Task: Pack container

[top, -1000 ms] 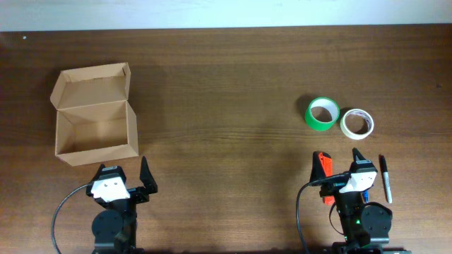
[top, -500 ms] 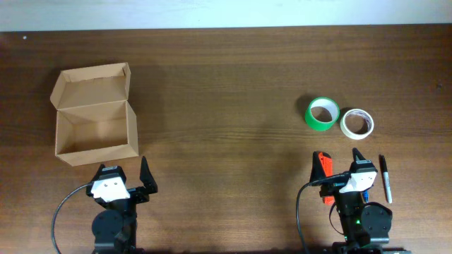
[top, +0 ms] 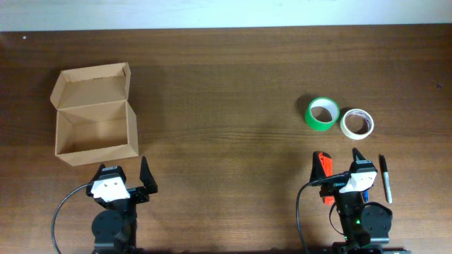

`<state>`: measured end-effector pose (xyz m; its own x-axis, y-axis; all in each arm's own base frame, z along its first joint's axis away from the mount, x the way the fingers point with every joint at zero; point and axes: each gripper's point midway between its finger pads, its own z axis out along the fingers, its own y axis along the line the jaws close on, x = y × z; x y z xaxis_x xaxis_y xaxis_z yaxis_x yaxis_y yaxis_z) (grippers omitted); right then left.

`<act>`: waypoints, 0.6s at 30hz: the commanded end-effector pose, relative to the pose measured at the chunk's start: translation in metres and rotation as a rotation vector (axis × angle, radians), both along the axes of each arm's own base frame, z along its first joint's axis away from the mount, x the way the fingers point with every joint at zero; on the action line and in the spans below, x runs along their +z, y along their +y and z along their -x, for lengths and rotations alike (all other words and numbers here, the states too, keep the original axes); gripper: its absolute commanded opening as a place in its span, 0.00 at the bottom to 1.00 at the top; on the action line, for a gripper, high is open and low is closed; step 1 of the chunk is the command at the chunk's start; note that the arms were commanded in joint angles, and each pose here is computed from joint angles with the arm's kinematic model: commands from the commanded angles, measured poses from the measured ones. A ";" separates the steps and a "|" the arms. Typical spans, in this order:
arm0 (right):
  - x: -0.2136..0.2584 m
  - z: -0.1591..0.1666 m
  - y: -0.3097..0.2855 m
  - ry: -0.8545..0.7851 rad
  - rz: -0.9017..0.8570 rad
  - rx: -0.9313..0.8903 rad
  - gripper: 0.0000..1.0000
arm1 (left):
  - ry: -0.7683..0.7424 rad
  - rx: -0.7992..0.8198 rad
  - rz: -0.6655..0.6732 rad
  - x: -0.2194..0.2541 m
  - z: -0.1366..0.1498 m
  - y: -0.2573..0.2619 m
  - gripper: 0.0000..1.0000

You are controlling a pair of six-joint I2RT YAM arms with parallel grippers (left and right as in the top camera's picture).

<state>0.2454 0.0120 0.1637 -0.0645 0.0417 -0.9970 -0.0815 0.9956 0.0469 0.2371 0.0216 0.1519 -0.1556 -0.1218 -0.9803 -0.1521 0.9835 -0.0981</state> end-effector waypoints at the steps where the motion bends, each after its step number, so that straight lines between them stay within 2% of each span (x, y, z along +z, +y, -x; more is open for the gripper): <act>1: -0.005 0.000 0.001 0.004 0.006 0.006 0.99 | -0.011 -0.049 -0.001 0.001 -0.001 -0.008 1.00; 6: -0.005 0.000 0.002 0.011 -0.077 0.009 0.99 | -0.022 -0.154 0.017 0.012 0.000 -0.027 1.00; 8: -0.003 0.000 0.005 0.016 -0.141 0.020 0.99 | -0.017 -0.151 0.016 0.023 0.001 -0.026 1.00; 12: 0.001 0.003 0.010 0.028 -0.149 0.050 0.99 | 0.027 -0.141 0.016 0.044 0.000 -0.024 1.00; 18: 0.018 0.009 0.004 0.102 -0.144 0.008 0.99 | 0.169 -0.149 -0.035 0.075 -0.029 -0.024 1.00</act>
